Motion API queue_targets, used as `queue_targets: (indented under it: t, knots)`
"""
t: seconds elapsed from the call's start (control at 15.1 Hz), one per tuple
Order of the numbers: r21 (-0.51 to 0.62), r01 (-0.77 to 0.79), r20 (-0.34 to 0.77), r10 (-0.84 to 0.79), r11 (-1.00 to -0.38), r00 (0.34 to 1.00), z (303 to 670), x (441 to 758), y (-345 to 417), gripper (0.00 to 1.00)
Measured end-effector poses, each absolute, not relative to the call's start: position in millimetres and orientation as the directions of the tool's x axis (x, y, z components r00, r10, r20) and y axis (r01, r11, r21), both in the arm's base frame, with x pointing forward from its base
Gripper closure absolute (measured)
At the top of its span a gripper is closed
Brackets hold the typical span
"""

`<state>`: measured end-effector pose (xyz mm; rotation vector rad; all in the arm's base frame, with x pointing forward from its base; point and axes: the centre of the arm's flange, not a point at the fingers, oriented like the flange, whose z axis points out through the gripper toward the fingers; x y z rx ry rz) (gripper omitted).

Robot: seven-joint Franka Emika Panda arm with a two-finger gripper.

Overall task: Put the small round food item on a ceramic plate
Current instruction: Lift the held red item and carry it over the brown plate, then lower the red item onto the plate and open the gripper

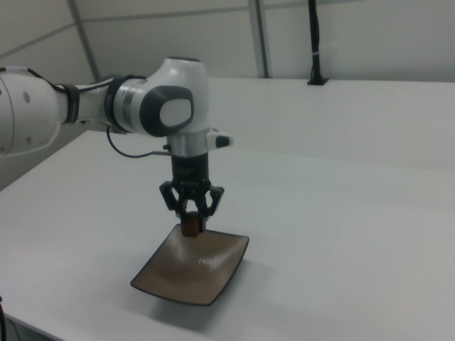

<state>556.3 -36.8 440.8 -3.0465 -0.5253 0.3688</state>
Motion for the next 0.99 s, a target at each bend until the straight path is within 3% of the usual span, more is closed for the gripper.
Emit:
queue_targets:
  t: [0.27,0.99]
  knots:
    - [-0.089,0.334,-0.271,0.346,-0.938,0.898,411,545,-28,0.57]
    - [-0.058,0.345,-0.185,0.349,-0.937,0.919,333,525,-26,0.55]
